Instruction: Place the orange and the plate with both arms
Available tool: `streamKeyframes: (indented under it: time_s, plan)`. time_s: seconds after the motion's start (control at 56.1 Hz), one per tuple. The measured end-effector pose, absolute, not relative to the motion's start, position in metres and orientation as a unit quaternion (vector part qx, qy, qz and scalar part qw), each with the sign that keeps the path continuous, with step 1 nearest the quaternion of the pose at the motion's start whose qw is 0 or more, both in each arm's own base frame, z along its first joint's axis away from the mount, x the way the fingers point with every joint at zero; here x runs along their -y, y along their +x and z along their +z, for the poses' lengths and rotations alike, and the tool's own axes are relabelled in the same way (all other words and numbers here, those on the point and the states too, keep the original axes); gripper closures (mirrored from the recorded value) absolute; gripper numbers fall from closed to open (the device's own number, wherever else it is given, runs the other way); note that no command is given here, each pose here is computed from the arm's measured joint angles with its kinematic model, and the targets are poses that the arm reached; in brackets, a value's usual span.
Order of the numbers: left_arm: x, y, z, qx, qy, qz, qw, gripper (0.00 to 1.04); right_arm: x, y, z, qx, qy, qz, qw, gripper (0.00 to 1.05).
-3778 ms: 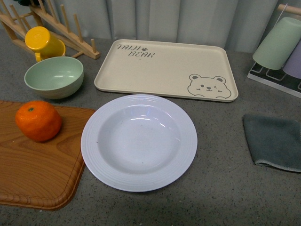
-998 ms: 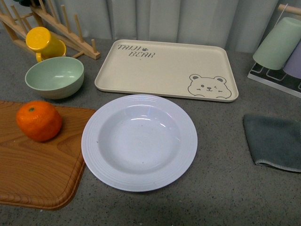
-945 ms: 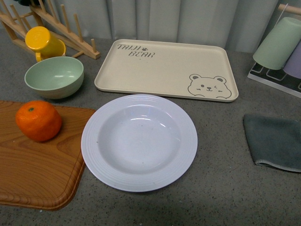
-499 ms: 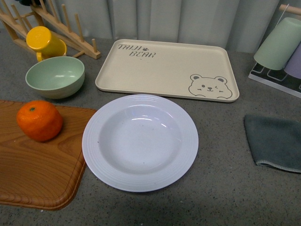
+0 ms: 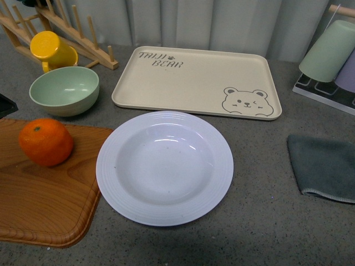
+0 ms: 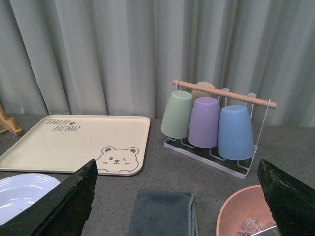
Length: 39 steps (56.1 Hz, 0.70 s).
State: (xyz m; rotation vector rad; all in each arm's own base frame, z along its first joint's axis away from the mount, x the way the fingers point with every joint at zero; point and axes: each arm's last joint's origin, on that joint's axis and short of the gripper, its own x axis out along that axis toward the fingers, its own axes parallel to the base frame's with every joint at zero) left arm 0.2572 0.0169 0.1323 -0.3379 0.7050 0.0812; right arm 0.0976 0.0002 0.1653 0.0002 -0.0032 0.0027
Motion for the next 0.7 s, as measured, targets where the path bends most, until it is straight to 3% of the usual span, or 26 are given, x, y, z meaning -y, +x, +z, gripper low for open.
streamKeyframes:
  time_s: [0.25,0.695]
  plan:
    - [-0.024,0.272,0.12,-0.364,-0.156,0.045,0.917,0.07,0.0,0.098,0.165,0.002,0.0,0.002,1.0,0.09]
    - [-0.009,0.286,0.108,-0.396,-0.138,-0.012,0.908,0.07,0.0,0.098,0.165,0.002,0.0,0.001,1.0,0.09]
